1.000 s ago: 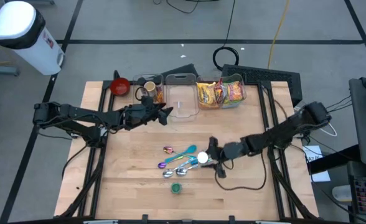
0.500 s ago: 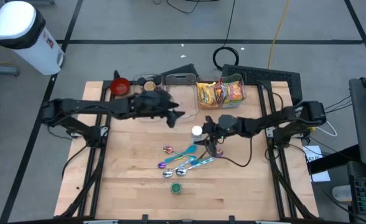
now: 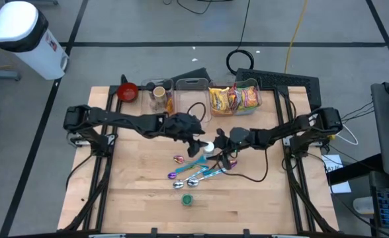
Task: Pick & Place Food Item
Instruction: Put the white seasoning bottle into the left transparent bin
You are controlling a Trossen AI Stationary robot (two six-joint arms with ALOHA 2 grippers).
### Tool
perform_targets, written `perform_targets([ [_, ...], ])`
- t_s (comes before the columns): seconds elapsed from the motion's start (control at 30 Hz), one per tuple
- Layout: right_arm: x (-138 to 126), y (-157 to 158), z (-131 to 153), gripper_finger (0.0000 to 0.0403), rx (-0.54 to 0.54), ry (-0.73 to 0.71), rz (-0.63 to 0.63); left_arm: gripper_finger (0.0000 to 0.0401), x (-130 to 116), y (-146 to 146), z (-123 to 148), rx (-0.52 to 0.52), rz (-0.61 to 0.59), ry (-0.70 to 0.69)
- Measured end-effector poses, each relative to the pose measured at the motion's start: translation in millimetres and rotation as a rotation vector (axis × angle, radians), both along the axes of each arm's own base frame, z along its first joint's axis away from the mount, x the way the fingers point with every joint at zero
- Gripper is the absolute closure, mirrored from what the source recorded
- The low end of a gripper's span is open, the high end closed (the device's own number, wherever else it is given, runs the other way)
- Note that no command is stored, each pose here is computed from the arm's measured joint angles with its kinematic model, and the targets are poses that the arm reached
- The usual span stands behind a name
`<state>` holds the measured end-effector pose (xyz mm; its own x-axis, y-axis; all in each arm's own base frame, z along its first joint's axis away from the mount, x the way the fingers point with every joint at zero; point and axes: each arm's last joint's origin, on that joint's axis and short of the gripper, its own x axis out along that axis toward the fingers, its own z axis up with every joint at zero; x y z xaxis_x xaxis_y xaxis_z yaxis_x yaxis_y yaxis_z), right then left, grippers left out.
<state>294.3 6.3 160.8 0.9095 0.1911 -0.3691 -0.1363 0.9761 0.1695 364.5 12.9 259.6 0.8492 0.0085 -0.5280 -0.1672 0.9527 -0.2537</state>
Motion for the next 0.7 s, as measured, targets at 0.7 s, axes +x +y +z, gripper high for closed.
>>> perform_targets([
  [0.7,-0.2,0.5,-0.8,0.0208,-0.013,0.003,0.01,0.0118,12.2,-28.5,-7.5,0.05,-0.16,-0.064],
])
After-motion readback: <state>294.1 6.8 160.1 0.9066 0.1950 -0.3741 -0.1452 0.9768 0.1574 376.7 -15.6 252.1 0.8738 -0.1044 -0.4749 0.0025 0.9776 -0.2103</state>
